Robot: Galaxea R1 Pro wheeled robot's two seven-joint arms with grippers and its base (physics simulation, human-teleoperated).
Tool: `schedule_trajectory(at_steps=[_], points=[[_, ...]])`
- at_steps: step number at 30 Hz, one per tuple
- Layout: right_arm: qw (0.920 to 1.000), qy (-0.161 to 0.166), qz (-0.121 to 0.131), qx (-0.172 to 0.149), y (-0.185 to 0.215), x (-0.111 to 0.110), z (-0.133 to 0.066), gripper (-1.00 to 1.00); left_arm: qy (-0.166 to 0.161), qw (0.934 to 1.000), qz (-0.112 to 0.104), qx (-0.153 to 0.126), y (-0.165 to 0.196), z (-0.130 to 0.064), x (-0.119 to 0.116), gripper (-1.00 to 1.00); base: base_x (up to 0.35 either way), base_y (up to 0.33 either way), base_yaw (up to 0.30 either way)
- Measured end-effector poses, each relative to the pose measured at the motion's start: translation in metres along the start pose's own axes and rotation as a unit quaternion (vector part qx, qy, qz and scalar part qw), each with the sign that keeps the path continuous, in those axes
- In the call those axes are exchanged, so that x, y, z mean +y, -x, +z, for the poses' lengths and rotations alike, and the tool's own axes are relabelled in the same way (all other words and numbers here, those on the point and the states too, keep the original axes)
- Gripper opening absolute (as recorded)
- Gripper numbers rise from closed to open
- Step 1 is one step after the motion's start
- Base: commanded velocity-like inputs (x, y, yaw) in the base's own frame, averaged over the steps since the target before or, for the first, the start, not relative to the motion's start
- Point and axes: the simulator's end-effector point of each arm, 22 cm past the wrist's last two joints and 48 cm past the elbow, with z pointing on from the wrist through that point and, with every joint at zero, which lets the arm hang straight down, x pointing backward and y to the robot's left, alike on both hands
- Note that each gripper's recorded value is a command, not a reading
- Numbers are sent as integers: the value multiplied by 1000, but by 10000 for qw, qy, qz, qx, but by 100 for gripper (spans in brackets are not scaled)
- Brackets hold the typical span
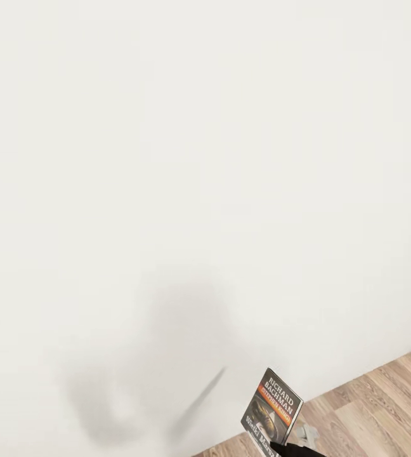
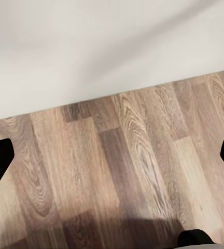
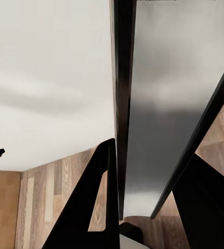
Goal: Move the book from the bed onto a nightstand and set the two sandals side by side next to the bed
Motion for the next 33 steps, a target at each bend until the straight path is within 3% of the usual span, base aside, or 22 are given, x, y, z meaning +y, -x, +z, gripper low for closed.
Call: schedule_trajectory(at_steps=[22, 33], points=[[10000, -1, 1, 1, 0, 0, 0, -100, 0, 10000, -1, 0, 0, 0, 0, 100, 0, 0, -237], [10000, 0, -2, 2, 0, 0, 0, -100, 0, 10000, -2, -2, 0, 0, 0, 100, 191, 0, -237]])
